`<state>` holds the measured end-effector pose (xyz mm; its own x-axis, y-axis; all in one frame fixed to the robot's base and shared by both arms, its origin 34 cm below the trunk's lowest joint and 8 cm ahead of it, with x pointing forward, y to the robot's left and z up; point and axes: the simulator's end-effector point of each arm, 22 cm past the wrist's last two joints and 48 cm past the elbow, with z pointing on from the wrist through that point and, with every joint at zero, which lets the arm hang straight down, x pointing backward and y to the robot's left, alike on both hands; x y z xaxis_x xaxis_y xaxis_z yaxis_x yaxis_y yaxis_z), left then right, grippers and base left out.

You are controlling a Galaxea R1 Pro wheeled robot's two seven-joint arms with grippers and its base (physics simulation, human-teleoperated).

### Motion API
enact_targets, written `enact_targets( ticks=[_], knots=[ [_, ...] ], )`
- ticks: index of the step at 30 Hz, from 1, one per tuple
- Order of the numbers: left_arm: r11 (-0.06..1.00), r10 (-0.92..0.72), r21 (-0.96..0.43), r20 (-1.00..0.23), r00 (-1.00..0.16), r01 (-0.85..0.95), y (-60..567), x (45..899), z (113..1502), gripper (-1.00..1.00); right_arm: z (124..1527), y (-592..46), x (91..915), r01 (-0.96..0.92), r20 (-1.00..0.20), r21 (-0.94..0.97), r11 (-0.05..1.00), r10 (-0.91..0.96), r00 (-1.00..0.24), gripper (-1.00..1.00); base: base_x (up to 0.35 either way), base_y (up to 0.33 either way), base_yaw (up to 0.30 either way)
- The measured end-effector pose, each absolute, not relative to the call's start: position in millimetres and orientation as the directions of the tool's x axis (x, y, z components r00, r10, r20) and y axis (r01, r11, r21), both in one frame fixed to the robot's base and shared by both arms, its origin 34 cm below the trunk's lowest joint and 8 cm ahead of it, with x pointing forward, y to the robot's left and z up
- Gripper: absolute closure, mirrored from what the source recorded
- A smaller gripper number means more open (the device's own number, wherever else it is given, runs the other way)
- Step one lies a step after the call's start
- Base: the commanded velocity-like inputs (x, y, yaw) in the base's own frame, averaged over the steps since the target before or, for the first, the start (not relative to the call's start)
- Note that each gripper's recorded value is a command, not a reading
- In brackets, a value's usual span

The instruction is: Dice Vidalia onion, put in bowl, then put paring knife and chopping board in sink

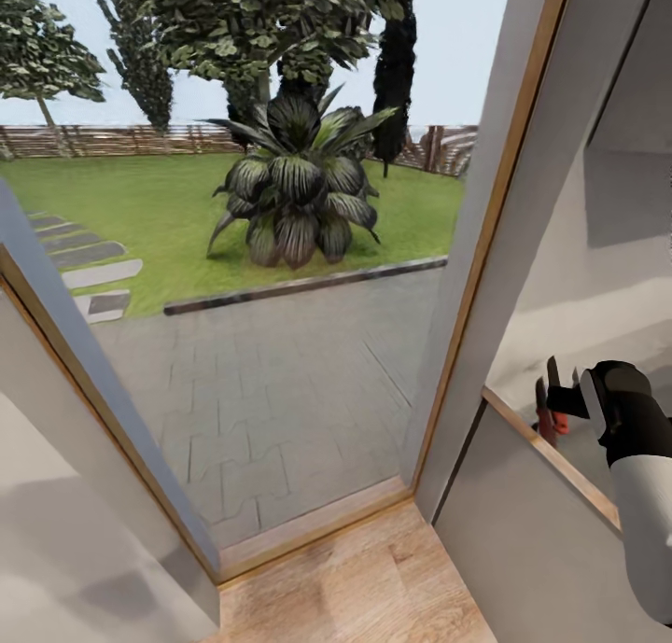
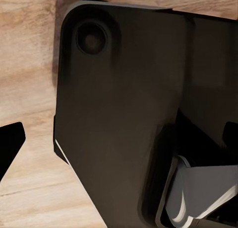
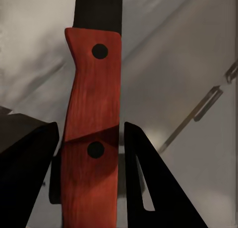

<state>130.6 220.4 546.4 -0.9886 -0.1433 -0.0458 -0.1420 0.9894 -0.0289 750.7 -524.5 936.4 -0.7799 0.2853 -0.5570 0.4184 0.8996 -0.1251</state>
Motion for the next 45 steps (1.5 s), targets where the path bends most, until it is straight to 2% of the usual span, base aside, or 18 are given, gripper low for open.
enact_targets(
  ticks=[10, 39, 45],
  knots=[
    [0.989, -0.144, -0.031, -0.061, -0.988, -0.142, 220, 137, 546, -1.0, 946, -524, 751, 0.421, -0.569, -0.118, 0.9, 0.286, -0.771, 1.0, -0.047, -0.005, 0.0],
    [0.989, -0.145, -0.035, -0.09, -0.985, -0.142, 220, 148, 547, -1.0, 966, -524, 751, 0.423, -0.595, -0.105, 0.9, 0.283, -0.752, 1.0, -0.233, -0.03, 0.0],
    [0.989, -0.144, -0.035, -0.091, -0.985, -0.142, 220, 149, 547, -1.0, 988, -525, 758, 0.422, -0.638, -0.1, 0.901, 0.268, -0.722, 1.0, -0.196, 0.0, 0.0]
  ],
)
